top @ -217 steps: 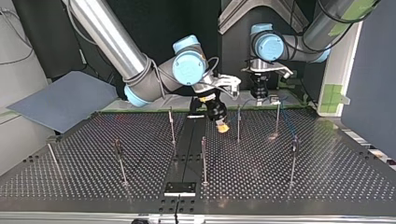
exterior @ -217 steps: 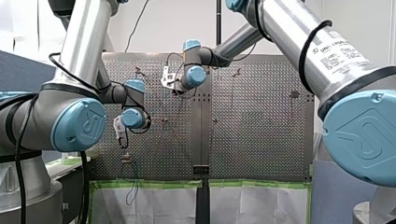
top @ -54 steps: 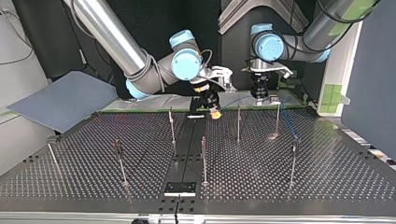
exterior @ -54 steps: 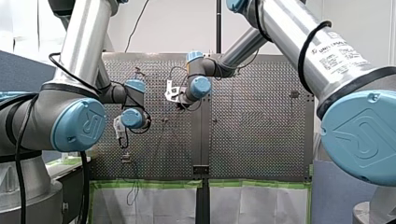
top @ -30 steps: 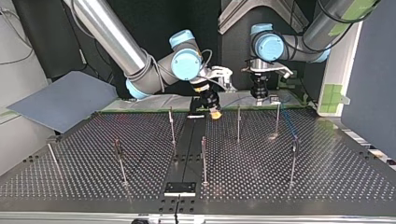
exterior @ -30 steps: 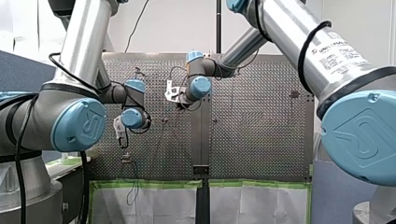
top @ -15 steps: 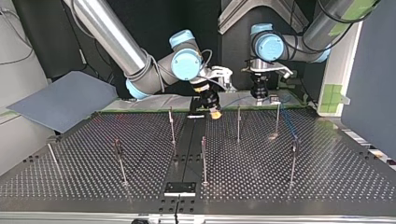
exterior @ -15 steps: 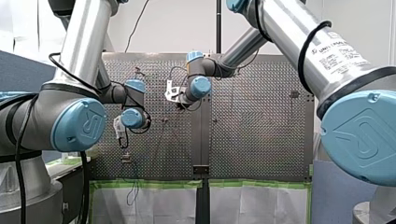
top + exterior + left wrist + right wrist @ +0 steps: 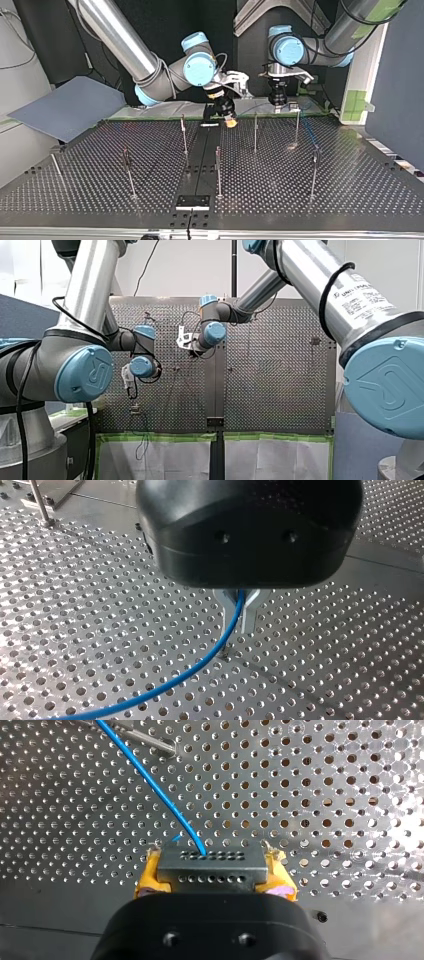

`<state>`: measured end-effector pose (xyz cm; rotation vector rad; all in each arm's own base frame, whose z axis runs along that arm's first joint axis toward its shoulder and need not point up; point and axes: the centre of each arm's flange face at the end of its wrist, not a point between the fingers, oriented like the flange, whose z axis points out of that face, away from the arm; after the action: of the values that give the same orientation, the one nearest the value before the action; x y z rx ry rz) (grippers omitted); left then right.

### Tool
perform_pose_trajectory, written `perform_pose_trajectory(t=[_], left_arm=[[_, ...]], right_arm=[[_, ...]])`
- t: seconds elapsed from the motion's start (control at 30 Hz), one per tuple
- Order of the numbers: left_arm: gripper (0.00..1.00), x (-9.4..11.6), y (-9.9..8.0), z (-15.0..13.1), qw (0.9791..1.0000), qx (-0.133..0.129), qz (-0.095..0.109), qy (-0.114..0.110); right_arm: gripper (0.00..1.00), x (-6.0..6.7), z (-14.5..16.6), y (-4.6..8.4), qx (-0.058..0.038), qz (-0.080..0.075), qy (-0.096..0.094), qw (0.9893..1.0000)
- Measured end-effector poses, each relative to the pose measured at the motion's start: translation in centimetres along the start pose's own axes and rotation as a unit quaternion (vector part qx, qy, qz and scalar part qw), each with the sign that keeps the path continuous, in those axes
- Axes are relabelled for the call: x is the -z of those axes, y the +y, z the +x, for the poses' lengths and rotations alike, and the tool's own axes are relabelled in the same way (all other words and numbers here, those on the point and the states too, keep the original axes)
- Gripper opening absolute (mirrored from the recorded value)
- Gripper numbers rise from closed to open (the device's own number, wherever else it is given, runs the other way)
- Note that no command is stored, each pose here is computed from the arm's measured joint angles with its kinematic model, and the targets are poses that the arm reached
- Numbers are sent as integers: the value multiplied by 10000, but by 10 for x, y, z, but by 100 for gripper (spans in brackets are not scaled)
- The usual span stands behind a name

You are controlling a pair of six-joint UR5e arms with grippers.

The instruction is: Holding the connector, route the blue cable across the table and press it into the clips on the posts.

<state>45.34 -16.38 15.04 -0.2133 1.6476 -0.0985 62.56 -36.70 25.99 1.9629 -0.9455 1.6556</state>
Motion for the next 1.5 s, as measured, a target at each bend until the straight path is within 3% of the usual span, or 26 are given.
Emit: perform_pose_trajectory(t=[0.9,1.13,1.3,1.4,1.5], left_arm=[[9,0,1,0,10000,4,-9,-2],[9,-1,1,0,10000,9,-14,-3],[9,-1,1,0,10000,9,-15,-3],[9,-1,1,0,10000,9,-15,-3],[9,-1,1,0,10000,9,-15,-3]], right_arm=[[0,0,0,1,6,-4,-2,10000],[0,-13,-15,2,45,-14,-265,9996],[0,-21,-46,5,73,-68,-680,9976],[0,-23,-69,8,93,-107,-971,9952],[0,-25,-94,12,113,-149,-1285,9915]])
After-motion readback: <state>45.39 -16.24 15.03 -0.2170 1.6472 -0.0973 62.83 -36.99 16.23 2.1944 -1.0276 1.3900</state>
